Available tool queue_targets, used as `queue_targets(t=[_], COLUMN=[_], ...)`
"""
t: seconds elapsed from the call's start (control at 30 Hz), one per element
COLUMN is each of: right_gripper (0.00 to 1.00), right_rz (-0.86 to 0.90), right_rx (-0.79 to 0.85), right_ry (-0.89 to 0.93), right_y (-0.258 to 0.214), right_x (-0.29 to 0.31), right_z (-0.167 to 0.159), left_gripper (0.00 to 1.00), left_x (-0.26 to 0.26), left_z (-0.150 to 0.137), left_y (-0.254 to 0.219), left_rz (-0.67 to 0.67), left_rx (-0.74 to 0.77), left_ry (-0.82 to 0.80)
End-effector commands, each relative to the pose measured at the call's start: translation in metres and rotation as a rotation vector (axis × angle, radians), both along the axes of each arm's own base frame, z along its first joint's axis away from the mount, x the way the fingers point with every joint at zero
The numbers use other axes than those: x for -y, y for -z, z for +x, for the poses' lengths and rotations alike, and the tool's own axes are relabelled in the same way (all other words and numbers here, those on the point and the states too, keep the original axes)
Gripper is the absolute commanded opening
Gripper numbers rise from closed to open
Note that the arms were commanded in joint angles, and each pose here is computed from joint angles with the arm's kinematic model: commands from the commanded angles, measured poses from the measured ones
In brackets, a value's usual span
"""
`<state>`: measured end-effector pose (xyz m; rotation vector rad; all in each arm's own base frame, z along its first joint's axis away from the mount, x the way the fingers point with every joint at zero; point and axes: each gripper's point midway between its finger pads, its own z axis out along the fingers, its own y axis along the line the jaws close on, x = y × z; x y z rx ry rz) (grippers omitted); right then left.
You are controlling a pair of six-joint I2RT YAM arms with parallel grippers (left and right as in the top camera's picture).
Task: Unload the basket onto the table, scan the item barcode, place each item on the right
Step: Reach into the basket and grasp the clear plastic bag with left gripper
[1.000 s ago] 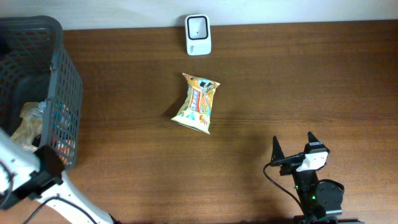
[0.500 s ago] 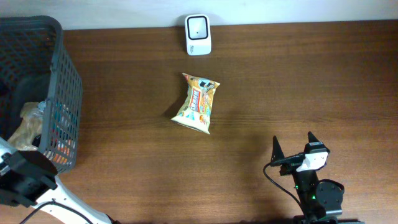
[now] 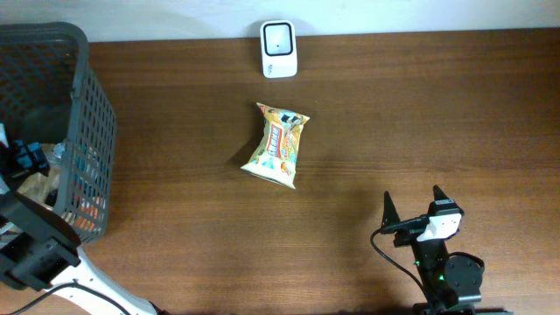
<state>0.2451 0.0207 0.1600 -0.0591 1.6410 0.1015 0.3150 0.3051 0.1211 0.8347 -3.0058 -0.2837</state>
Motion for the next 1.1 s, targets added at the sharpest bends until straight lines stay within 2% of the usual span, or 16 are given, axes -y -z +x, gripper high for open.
queue_targets(t=[0.0,0.13,0.43,0.53,0.77,0.87,1.07], right_gripper=[0.98,0.98,0.98,0.98,0.98,0.98,0.98], right_rz=[0.003,0.003,0.003,0.003,0.003,0.003,0.003], right_rx=[-0.003,-0.003,-0.003,-0.003,-0.003,-0.003,-0.003], right_ry=[0.017,0.017,0.017,0.017,0.017,0.017,0.017], right_y=[0.003,0.003,0.003,0.003,0.003,0.003,0.003], right_x=[0.003,0.003,0.003,0.003,0.003,0.003,0.003], right_z=[0.0,0.0,0.0,0.0,0.0,0.0,0.0], left_gripper=[0.97,0.9,0.87,0.84,0.84,0.84,0.79], left_x=[0.004,0.001,0.015,0.009,-0.012,-0.005,0.005], left_z=[-0.001,0.003,0.013,0.017,0.043,0.05,0.042], left_y=[0.017,0.026,0.052,0.058,0.057,0.058,0.079], left_rz=[-0.036,-0.029,-0.104,-0.075,0.02,-0.018,-0.058], left_rx=[-0.002,0.01,0.066,0.081,0.18,0.213,0.195], left_ry=[0.049,0.07,0.128,0.129,0.138,0.207,0.229])
